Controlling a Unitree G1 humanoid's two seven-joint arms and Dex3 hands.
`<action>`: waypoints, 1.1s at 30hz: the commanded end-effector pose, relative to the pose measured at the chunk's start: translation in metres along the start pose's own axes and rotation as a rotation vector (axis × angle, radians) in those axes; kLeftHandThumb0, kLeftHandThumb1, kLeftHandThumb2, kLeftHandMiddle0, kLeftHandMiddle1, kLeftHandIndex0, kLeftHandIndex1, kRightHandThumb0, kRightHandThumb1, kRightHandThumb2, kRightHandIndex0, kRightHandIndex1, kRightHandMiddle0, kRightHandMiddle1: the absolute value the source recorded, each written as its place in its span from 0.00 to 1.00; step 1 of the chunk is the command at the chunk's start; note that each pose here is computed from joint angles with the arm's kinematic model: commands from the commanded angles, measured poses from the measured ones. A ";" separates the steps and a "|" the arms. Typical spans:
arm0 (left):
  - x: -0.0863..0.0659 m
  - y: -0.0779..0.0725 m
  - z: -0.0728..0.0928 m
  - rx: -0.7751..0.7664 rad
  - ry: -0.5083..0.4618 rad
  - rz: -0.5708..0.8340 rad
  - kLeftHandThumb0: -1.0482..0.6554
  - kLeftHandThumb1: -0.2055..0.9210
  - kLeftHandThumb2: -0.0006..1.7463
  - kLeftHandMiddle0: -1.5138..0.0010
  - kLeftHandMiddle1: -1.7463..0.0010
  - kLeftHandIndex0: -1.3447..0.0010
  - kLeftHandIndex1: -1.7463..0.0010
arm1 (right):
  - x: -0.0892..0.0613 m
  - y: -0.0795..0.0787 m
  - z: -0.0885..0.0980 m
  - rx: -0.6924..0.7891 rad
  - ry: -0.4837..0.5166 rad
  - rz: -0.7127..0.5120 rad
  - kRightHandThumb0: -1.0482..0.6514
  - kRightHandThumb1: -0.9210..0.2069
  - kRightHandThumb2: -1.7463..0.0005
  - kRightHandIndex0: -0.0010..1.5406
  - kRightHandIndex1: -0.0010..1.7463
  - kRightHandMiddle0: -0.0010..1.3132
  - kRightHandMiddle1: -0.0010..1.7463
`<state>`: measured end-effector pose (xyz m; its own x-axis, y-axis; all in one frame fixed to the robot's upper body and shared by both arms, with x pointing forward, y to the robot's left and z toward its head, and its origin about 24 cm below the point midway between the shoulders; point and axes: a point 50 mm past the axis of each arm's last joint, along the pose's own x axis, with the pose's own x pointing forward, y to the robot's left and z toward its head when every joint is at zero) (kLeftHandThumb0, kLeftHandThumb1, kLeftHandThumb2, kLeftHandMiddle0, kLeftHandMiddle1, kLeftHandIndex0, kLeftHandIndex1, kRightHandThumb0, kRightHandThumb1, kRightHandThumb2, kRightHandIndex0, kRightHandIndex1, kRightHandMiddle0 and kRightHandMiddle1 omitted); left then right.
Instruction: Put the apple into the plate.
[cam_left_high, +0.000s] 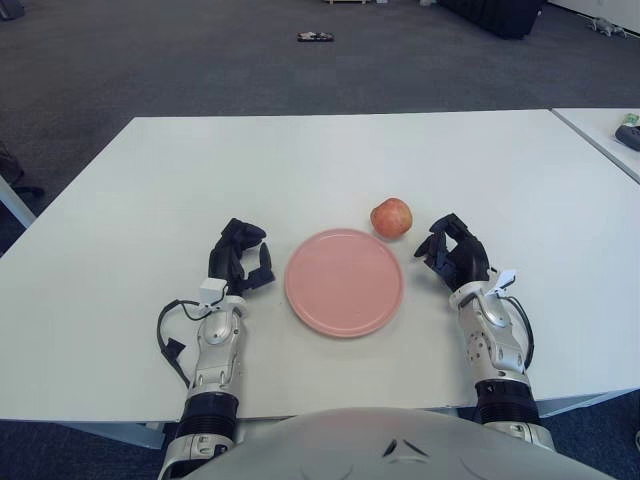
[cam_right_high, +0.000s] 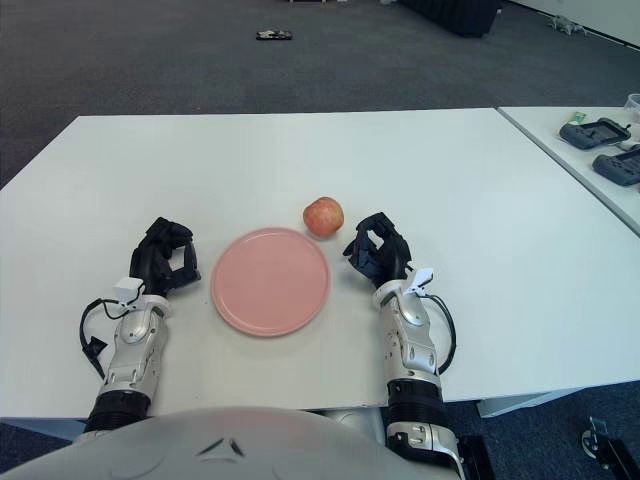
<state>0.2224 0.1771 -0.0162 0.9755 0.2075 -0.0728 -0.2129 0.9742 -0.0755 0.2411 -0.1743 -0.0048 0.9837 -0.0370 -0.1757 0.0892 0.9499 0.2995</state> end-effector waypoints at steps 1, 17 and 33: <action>-0.002 0.002 -0.008 0.003 0.062 0.002 0.33 0.44 0.78 0.27 0.00 0.53 0.00 | -0.007 -0.009 -0.018 0.000 0.096 -0.045 0.36 0.41 0.34 0.46 1.00 0.38 1.00; -0.002 0.001 -0.007 -0.008 0.046 0.001 0.32 0.42 0.80 0.25 0.00 0.51 0.00 | -0.008 0.002 0.001 -0.373 -0.114 -0.059 0.38 0.32 0.42 0.35 0.95 0.32 1.00; -0.003 0.000 -0.009 0.008 0.060 0.014 0.31 0.39 0.82 0.23 0.00 0.49 0.00 | 0.012 0.011 0.031 -0.808 -0.310 -0.037 0.17 0.32 0.47 0.00 0.12 0.00 0.26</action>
<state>0.2228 0.1767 -0.0159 0.9748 0.2100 -0.0755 -0.2159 0.9732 -0.0797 0.2441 -0.1706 0.0120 0.9955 -0.0590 0.0747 0.0847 0.9071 -0.4122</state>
